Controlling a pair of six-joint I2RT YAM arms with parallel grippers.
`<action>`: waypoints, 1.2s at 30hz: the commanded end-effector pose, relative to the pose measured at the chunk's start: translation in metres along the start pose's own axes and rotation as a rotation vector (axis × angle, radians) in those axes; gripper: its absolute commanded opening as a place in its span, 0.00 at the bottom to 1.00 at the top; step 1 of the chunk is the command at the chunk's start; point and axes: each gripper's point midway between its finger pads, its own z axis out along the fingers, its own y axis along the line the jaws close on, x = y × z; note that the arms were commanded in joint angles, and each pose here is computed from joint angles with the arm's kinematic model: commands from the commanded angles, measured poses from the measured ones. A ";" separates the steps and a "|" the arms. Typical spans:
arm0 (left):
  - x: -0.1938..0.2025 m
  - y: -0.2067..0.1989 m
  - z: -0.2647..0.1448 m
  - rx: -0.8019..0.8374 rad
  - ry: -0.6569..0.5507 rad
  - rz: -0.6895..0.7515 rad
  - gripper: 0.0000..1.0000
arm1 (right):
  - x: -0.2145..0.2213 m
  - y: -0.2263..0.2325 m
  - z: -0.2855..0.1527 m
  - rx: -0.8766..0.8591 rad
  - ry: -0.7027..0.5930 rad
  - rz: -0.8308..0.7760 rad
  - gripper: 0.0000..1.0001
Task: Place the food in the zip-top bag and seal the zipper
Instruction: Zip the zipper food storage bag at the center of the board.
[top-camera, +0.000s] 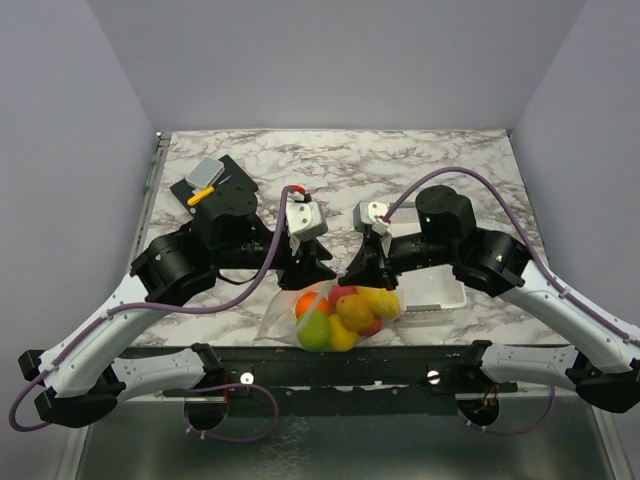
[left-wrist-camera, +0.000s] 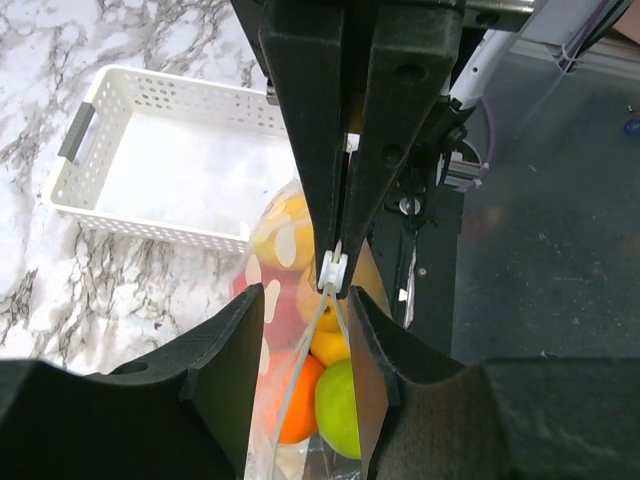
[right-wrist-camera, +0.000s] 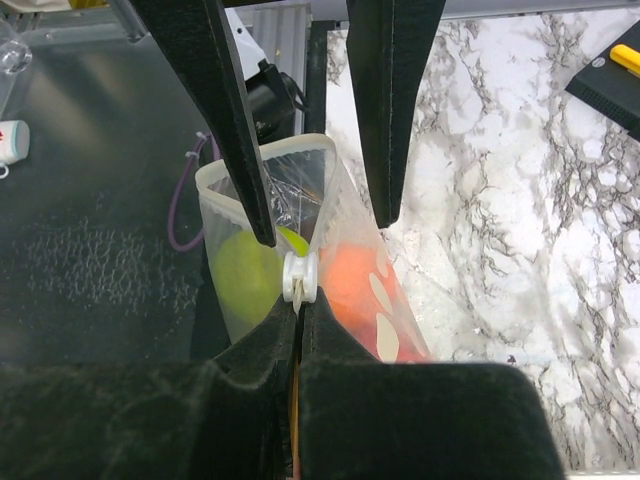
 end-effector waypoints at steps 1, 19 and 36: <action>-0.018 -0.007 -0.002 0.028 -0.069 0.034 0.41 | -0.019 0.004 -0.003 -0.011 -0.044 -0.006 0.01; -0.007 -0.020 0.010 0.135 -0.054 0.009 0.34 | -0.025 0.004 -0.002 -0.014 -0.058 0.001 0.01; -0.001 -0.018 0.014 0.137 -0.038 0.003 0.10 | -0.027 0.004 -0.002 -0.016 -0.063 -0.001 0.01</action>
